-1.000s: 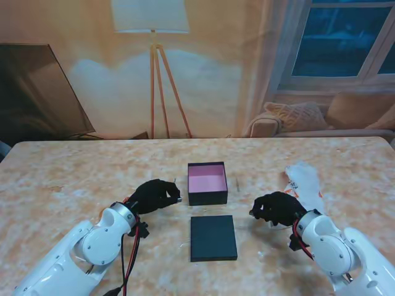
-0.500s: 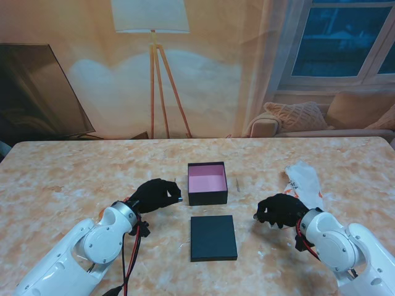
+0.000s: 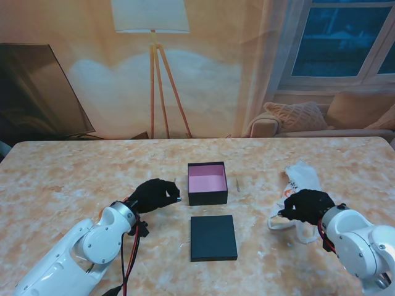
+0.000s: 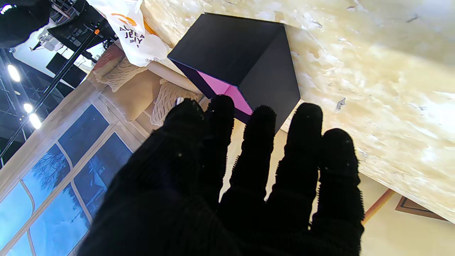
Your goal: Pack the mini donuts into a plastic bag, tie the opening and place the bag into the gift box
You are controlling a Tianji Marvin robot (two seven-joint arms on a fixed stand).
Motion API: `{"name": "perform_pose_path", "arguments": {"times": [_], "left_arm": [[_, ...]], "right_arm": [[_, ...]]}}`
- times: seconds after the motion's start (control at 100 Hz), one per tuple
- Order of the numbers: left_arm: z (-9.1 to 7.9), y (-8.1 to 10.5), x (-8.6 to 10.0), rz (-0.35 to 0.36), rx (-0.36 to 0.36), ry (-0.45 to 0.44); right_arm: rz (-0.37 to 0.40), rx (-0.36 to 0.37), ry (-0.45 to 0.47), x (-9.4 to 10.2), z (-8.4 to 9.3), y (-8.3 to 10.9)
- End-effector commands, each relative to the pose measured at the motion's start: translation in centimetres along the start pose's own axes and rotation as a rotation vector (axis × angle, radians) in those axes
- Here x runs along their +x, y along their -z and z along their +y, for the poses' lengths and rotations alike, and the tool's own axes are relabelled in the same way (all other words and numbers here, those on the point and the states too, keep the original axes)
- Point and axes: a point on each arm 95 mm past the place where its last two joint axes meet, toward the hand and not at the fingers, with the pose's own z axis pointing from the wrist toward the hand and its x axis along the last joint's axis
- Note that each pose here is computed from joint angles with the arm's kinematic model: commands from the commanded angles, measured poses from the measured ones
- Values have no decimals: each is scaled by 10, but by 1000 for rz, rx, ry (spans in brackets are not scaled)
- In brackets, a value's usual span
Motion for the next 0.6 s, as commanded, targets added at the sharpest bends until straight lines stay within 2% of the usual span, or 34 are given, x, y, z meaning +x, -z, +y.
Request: {"name": "perform_pose_path", "arguments": {"times": [0.0,0.23,0.59], "left_arm": [[2,1,2,5,-11,3],[3,1,2,1,-17,2],[3,0,2,-3,-19,1]], "right_arm": [[-21,35,0,-2,-15,3],[-184,64,56,-13,-31,12],[-316,166,75,-19,-44,6]]}}
